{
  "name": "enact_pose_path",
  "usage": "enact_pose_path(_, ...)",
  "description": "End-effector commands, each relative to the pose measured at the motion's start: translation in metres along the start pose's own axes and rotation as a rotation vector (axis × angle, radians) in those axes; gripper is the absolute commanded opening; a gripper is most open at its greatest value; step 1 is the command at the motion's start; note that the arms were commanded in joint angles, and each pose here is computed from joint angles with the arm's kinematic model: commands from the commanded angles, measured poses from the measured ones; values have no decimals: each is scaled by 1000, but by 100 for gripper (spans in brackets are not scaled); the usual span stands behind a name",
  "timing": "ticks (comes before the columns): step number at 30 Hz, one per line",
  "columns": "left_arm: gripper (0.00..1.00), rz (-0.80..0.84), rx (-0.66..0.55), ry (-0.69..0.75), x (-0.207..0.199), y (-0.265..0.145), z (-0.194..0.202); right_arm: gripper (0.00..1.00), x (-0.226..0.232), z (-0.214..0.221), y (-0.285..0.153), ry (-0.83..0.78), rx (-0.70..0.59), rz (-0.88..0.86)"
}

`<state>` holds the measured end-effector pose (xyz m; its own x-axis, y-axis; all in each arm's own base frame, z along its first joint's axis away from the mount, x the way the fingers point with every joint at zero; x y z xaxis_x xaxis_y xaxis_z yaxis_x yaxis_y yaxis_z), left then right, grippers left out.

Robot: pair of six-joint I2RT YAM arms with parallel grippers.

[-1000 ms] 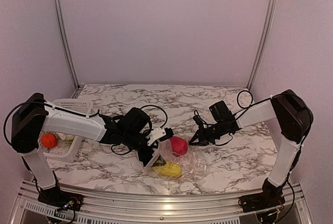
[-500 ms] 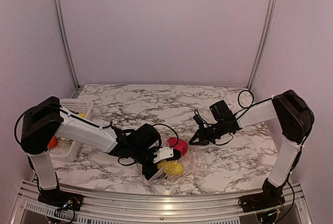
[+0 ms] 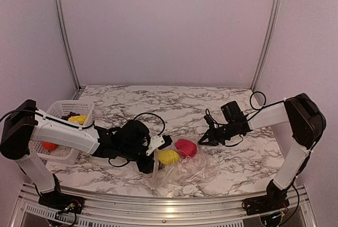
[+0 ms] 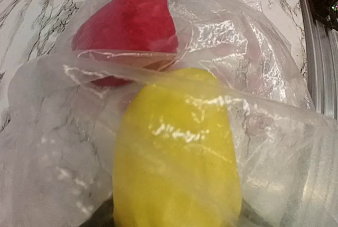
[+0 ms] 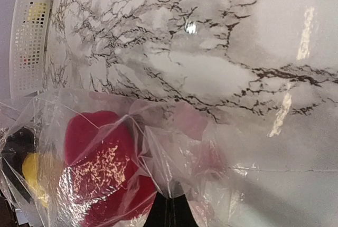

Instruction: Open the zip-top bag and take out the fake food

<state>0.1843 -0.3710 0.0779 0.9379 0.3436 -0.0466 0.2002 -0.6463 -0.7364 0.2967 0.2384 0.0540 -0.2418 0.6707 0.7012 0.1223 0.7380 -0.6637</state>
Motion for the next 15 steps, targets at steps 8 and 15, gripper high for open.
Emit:
enact_pose_path(8, 46, -283, -106, -483, 65, -72, 16, 0, -5, -23, -39, 7, -155, 1)
enact_pose_path(15, 47, -420, -293, -740, 115, -147, 5, 0, -10, -20, -42, 15, -149, 4)
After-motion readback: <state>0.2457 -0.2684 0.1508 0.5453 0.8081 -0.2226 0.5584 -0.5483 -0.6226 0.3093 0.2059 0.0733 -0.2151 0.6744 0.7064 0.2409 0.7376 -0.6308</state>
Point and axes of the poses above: each gripper's point midway between its finger pads, its own y axis out along the fingers, its own x axis along the line the jaws close on, z = x × y, the point moved 2 cm from there along -y, back along the fingers
